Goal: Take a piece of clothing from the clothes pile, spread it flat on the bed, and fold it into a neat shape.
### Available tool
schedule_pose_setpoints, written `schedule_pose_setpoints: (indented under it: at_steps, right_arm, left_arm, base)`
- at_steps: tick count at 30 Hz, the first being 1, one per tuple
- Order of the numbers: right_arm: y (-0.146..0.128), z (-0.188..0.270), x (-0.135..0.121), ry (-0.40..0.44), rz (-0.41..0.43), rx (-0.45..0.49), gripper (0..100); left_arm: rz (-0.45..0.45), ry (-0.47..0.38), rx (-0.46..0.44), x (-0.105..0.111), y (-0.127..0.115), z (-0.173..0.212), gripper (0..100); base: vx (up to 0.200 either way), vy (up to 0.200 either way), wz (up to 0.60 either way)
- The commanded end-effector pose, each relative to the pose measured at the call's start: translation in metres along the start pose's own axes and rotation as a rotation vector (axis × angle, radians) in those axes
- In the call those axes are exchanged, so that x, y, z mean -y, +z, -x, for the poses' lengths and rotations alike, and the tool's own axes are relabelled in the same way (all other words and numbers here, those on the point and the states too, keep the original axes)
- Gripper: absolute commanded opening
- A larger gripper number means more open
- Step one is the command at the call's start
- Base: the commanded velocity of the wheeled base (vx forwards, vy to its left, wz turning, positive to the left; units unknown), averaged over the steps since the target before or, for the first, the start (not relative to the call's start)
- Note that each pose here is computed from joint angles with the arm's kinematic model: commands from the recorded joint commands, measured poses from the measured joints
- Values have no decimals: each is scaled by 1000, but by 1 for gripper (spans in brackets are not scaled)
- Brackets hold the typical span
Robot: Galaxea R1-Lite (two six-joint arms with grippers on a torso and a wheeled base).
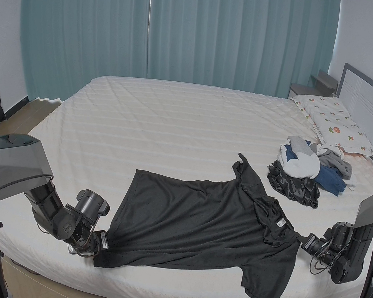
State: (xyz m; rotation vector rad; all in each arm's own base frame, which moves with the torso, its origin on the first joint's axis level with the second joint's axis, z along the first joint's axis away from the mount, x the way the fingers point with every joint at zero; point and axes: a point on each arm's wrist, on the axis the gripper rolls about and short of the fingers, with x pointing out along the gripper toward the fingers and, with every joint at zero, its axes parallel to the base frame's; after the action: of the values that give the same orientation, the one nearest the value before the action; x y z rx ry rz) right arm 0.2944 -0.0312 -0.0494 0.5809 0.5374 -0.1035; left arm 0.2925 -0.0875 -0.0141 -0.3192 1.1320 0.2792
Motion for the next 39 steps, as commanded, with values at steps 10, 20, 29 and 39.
schedule_pose_setpoints:
  at_steps: [10, 20, 29, 39]
  right_arm:
    - [-23, 44, -14, 123, 57, -196, 100]
    - [-53, 45, -11, 120, 173, -334, 100]
    - [-54, 53, -10, 96, 200, -341, 0]
    - [-39, 81, -4, 57, 261, -328, 0]
  left_arm:
    - [2, -3, 4, 0, 1, 0, 0]
    - [2, -4, 5, 0, 1, 0, 0]
    - [4, 0, 2, -1, 1, 0, 0]
    - [-47, 36, -43, -7, -3, 13, 0]
  base:
    - [0, 0, 0]
    - [0, 0, 0]
    - [0, 0, 0]
    - [0, 0, 0]
